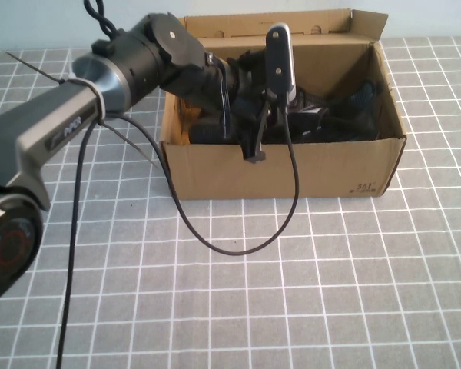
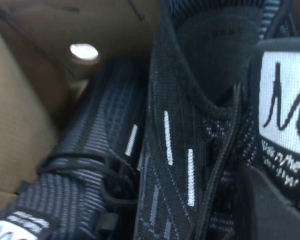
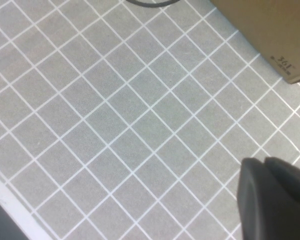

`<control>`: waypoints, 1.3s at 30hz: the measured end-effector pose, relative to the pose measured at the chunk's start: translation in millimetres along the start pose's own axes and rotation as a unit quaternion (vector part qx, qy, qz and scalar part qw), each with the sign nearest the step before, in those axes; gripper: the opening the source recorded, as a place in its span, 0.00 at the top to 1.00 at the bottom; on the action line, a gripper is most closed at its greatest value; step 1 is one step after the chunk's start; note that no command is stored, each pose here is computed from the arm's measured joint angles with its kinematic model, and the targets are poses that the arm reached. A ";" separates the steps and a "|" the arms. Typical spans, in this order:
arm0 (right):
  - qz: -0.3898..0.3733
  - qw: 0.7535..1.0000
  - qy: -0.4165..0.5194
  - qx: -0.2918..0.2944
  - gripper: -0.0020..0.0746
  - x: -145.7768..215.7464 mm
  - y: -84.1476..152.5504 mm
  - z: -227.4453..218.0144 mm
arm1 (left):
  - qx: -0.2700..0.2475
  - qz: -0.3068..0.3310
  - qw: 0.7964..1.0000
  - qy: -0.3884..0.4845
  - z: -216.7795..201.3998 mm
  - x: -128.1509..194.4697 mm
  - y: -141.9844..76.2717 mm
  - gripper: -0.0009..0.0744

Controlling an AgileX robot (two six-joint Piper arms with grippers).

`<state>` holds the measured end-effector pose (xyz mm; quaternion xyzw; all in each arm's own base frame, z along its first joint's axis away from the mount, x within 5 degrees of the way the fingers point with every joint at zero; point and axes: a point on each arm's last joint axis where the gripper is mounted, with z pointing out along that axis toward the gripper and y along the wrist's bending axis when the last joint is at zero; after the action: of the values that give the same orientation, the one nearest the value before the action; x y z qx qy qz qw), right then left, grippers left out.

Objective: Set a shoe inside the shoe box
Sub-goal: Place the shoe in the shoe box

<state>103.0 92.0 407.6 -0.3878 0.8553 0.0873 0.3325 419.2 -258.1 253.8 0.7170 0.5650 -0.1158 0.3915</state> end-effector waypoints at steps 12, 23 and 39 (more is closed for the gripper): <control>0.000 1.000 0.000 0.000 0.99 0.0 0.0 0.0 | 0.001 -0.003 1.000 0.006 8.7 6.9 -0.9 0.96; 0.000 1.000 -0.002 0.000 0.99 -0.4 0.0 0.0 | 0.008 -0.017 1.000 0.016 10.3 9.8 -2.4 0.84; 0.007 0.999 -0.033 0.006 0.99 -6.0 -1.2 -0.2 | -0.063 -0.159 0.984 -0.038 -76.0 -51.2 10.6 0.46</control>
<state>106.6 94.7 411.7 -0.3765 0.8471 0.0969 0.3623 390.7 -243.0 340.2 0.5868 0.6630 -0.1676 0.4336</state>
